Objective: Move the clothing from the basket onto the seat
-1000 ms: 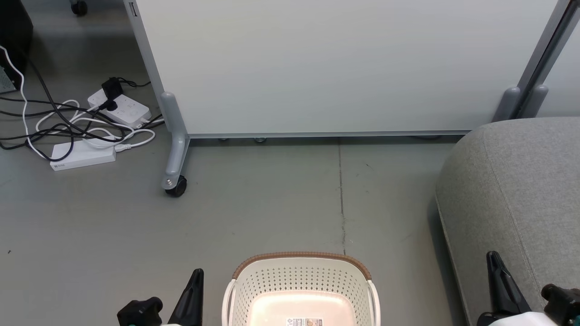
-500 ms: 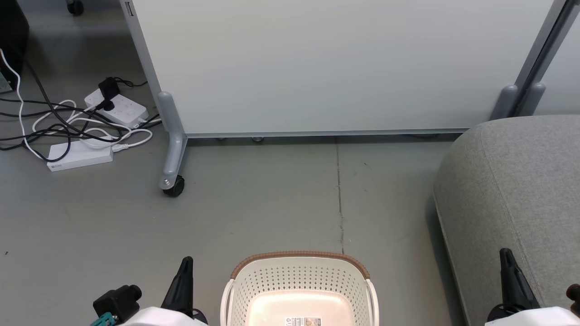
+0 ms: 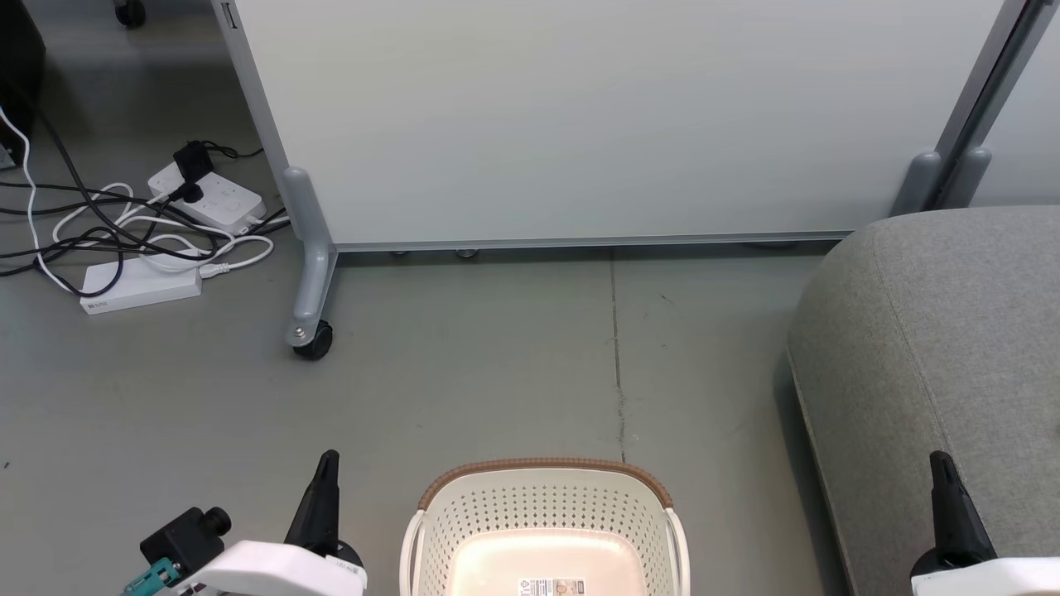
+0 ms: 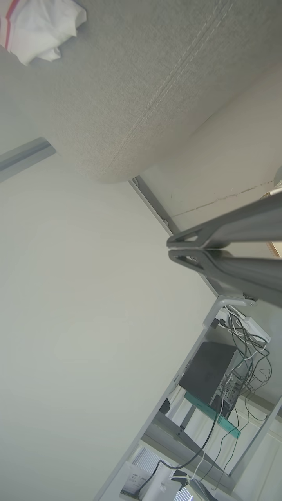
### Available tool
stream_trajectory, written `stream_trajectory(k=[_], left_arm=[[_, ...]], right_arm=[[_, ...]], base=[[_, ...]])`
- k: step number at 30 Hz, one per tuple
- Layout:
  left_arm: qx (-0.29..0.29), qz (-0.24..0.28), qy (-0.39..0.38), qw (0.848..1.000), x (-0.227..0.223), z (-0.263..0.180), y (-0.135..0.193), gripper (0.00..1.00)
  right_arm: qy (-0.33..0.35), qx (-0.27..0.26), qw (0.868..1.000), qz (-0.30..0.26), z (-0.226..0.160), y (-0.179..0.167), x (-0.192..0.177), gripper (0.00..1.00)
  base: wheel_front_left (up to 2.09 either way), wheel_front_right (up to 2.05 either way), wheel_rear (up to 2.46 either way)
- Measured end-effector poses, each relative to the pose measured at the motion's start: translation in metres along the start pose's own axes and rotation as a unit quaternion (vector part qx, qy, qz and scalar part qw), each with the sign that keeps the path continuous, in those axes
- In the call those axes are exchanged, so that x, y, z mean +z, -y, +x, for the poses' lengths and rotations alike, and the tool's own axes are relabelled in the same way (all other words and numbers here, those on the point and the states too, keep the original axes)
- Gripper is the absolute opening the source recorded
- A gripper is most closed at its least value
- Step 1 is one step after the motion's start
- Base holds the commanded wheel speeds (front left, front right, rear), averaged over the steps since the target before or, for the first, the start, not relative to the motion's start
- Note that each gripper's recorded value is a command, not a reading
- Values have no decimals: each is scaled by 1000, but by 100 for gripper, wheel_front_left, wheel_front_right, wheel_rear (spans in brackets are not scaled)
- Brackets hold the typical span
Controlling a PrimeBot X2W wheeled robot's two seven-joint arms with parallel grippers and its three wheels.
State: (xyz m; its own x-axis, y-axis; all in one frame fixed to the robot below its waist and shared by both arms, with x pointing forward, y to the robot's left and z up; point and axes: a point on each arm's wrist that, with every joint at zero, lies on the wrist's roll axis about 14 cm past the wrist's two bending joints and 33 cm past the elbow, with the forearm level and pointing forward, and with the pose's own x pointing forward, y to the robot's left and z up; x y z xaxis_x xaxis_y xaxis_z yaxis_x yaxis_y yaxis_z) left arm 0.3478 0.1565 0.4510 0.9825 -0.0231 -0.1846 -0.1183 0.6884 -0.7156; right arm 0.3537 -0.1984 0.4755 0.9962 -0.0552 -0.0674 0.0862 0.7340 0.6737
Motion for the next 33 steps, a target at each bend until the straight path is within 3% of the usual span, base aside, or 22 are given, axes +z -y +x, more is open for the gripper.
stream_trajectory(k=[19, 33], left_arm=[[-14, -101, -1, 995, 12, 11, 8, 0], [-29, -178, -3, 984, 20, 18, 15, 0]], right_arm=[[7, -7, 994, 112, 1, 4, 10, 0], [17, -6, 980, 197, 3, 5, 20, 0]], base=[[0, 0, 0], [0, 0, 0]])
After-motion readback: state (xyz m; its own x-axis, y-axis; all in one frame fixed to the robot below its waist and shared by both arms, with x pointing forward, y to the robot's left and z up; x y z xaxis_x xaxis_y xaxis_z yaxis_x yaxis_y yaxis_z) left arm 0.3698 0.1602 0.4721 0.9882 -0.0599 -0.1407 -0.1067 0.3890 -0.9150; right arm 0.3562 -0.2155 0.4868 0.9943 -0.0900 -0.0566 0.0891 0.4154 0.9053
